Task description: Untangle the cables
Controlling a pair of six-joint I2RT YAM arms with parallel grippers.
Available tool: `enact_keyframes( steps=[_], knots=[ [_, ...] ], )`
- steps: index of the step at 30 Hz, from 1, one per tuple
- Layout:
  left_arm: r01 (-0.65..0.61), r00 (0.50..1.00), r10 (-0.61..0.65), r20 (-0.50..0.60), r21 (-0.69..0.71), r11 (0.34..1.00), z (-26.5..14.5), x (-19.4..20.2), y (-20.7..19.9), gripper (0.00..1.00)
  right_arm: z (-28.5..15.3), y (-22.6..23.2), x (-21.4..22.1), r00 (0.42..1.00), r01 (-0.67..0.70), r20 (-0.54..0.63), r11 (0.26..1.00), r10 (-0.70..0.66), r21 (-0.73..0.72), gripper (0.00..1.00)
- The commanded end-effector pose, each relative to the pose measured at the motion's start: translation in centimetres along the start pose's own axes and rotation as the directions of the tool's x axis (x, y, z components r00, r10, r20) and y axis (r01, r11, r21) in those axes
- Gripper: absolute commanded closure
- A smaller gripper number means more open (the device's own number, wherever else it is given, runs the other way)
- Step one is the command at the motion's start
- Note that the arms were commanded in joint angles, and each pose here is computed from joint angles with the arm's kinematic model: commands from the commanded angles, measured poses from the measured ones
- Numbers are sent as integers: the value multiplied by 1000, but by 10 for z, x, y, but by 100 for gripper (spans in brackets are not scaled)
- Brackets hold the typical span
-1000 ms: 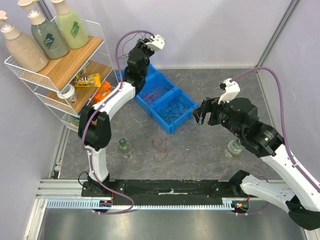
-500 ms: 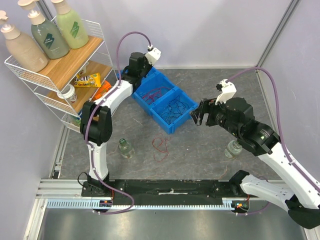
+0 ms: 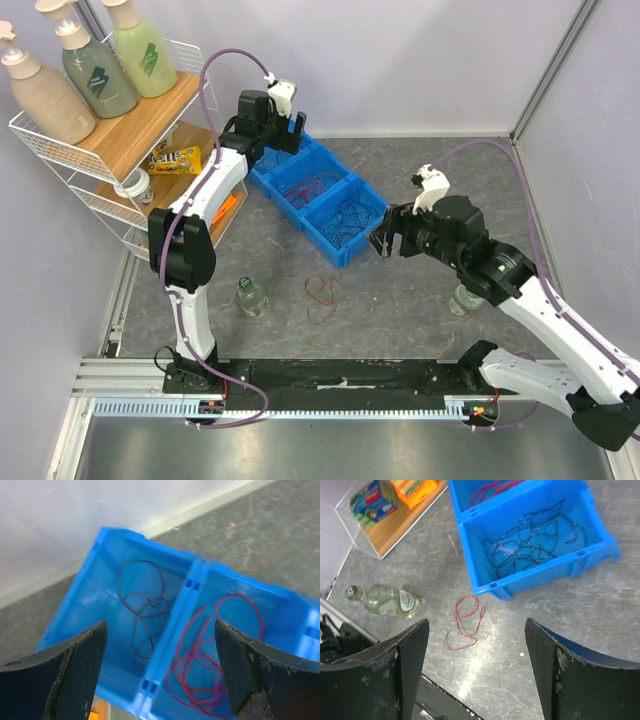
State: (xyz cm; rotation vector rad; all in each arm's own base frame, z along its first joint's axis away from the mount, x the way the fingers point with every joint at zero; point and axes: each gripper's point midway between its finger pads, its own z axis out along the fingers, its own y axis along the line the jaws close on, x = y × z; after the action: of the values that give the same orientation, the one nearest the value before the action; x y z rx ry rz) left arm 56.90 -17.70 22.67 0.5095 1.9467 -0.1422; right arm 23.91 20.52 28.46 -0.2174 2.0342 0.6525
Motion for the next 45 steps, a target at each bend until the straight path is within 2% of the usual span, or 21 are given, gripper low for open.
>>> enact_keyframes(
  steps=[1,4,7,9,13,17,21,27,30,34,35,39,42,45],
  knots=[
    [227,969,-237,66,134,965,-67,-61,-30,9,21,34,22,997,52,-51,978,-64,-203,17],
    [351,917,-394,59,347,869,-109,-75,-73,14,36,64,61,978,139,-112,952,-175,-271,17],
    [362,882,-464,83,511,779,-157,-85,-113,16,55,82,103,945,207,-195,942,-262,-264,17],
    [358,871,-482,101,542,760,-185,-84,-126,17,66,78,124,941,200,-224,952,-252,-230,16],
    [348,869,-477,131,523,778,-234,-57,-125,18,84,60,157,931,218,-261,962,-256,-165,17],
    [308,898,-424,115,524,794,-264,-13,-134,17,99,63,191,914,251,-281,952,-292,-173,18],
    [275,905,-401,142,526,805,-284,15,-137,16,112,65,216,889,332,-267,925,-373,-186,19],
    [267,900,-401,170,512,816,-293,24,-135,15,146,51,228,831,469,-279,876,-482,-117,22],
    [267,903,-397,161,514,815,-291,25,-136,15,155,48,236,810,493,-304,863,-502,-110,41],
    [265,909,-385,156,496,827,-283,29,-134,16,157,37,258,795,492,-353,865,-493,-101,55],
    [265,909,-385,160,490,830,-282,28,-132,16,156,36,263,788,494,-364,863,-496,-104,62],
    [260,906,-381,185,468,845,-278,26,-128,16,140,36,280,759,505,-409,854,-507,-123,98],
    [276,904,-379,197,409,870,-271,27,-117,16,118,54,259,798,463,-356,873,-486,-154,100],
    [314,898,-387,209,314,896,-263,31,-100,16,92,77,195,891,389,-191,909,-413,-151,100]
  ],
)
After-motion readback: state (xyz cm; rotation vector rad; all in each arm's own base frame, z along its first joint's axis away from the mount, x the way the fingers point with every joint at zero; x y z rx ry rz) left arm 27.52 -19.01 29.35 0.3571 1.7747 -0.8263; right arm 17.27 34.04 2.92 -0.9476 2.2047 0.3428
